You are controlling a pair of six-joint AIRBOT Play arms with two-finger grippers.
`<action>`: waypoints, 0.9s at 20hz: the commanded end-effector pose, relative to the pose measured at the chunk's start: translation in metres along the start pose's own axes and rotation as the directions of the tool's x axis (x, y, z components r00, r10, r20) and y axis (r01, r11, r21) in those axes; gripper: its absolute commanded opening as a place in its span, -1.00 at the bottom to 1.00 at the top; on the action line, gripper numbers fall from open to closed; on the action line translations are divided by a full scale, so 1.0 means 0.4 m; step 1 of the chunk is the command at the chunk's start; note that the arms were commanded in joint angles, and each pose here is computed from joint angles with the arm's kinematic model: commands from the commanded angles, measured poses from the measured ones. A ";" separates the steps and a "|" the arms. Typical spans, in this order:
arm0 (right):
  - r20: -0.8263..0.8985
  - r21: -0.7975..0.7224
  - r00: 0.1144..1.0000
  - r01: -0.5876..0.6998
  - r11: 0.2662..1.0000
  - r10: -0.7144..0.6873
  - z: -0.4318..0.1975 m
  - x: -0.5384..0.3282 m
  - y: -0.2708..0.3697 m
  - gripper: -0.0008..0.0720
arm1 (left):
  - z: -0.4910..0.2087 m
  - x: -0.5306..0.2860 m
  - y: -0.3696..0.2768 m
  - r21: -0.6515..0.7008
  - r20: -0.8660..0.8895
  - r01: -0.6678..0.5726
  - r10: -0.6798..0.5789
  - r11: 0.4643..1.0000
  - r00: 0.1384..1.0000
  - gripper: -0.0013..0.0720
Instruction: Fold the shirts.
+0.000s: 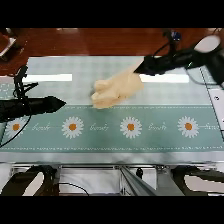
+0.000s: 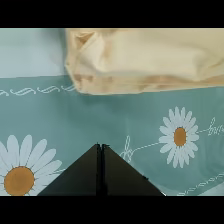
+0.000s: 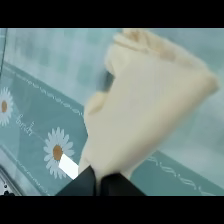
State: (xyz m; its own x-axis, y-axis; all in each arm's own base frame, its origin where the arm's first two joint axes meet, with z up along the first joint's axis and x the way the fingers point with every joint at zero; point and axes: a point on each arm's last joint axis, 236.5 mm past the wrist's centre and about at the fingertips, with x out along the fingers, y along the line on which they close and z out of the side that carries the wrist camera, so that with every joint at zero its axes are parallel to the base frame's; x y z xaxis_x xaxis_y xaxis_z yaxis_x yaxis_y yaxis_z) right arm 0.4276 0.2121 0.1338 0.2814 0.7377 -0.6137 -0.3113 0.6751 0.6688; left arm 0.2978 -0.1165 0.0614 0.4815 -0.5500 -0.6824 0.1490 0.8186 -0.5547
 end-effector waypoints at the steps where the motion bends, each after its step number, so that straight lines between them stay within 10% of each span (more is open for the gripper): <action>1: 0.120 -0.049 0.984 0.139 0.989 -0.132 0.120 -0.192 0.031 -0.93 | -0.002 0.000 0.000 0.000 -0.004 0.000 0.000 1.000 1.000 -0.88; 11: 0.229 0.343 0.883 0.322 0.883 -0.410 0.070 -0.653 -0.205 -0.94 | -0.011 0.000 -0.002 0.000 -0.018 0.005 -0.005 1.000 1.000 -0.88; 18: -0.012 0.639 0.727 0.534 0.554 -0.687 -0.236 -0.884 -0.365 -0.93 | -0.002 0.004 0.007 -0.006 0.002 -0.005 0.005 1.000 1.000 -0.88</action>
State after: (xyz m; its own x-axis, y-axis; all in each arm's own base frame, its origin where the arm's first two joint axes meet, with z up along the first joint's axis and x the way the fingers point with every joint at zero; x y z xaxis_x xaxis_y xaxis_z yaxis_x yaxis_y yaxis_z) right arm 0.3421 -0.1106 0.2280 0.5006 0.1808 -0.8466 0.3852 0.8293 0.4049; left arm 0.2953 -0.1175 0.0595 0.4708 -0.5540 -0.6866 0.1484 0.8169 -0.5573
